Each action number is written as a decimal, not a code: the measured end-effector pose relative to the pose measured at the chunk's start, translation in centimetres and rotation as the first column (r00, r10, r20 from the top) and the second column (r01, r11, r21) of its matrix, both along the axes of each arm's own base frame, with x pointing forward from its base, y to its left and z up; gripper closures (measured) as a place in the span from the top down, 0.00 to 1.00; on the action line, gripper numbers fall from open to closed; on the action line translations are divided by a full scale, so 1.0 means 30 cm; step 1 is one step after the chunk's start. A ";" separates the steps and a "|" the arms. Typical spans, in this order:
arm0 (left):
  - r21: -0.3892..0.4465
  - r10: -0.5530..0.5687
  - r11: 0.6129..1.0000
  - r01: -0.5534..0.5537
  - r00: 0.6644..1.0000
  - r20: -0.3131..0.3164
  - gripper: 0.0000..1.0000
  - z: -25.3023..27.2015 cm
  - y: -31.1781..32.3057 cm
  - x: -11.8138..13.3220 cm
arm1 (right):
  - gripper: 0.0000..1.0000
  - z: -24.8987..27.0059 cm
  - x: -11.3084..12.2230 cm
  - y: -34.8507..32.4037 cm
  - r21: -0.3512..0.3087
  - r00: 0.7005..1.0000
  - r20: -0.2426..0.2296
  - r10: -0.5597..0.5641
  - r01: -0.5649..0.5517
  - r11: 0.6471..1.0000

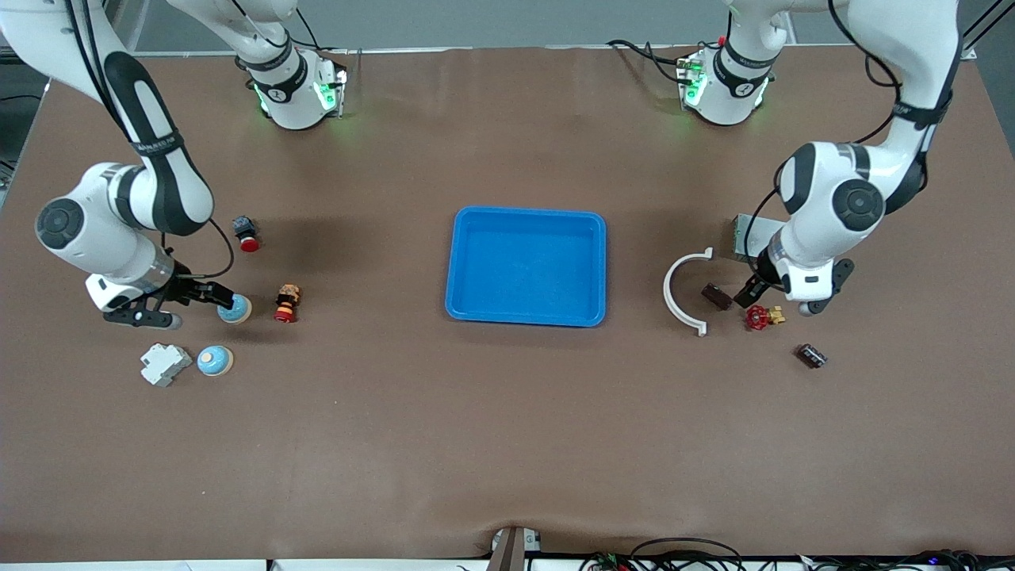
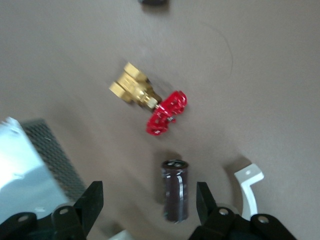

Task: Place electrolytic capacitor and blue bell in tray
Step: 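Grasp the blue bell with the right gripper while the left gripper grasps the capacitor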

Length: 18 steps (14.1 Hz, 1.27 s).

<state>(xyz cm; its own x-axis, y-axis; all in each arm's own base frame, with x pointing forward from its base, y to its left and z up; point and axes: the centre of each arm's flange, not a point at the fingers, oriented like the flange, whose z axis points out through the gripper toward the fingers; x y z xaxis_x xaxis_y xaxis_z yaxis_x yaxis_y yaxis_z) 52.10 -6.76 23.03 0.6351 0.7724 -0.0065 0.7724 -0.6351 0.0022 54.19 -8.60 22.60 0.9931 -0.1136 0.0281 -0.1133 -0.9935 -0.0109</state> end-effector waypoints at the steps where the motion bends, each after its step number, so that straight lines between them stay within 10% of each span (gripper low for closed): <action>1: -0.008 0.029 1.000 -0.029 1.000 0.001 0.78 -0.039 -0.033 -0.003 | 1.00 -0.036 -0.001 0.000 -0.001 1.000 0.006 0.000 0.000 1.000; 7: -0.019 0.061 0.998 -0.061 0.998 -0.007 0.67 -0.123 -0.107 -0.019 | 1.00 -0.162 -0.011 0.001 -0.003 1.000 0.014 -0.002 0.002 1.000; 12: -0.019 0.070 0.997 -0.070 0.997 -0.010 0.29 -0.129 -0.092 -0.016 | 1.00 -0.168 -0.014 0.002 -0.002 1.000 0.010 -0.002 0.002 1.000; 15: -0.018 0.070 0.997 -0.070 0.997 -0.008 0.29 -0.104 -0.092 -0.003 | 0.70 -0.167 -0.015 0.003 -0.002 1.000 0.010 -0.003 0.003 1.000; 18: 0.003 0.062 0.998 -0.062 0.997 -0.047 0.29 0.031 -0.106 0.031 | 0.66 -0.166 -0.015 0.003 -0.001 1.000 0.011 -0.009 0.009 1.000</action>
<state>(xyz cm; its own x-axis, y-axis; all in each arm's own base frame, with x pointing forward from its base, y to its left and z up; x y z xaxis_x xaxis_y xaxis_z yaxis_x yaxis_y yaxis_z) 53.02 -9.95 23.97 0.5852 0.8102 -0.0338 0.8094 -0.5861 -0.0357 53.75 -8.51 17.62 0.9916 -0.1229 0.0390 -0.1226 -0.9924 -0.0113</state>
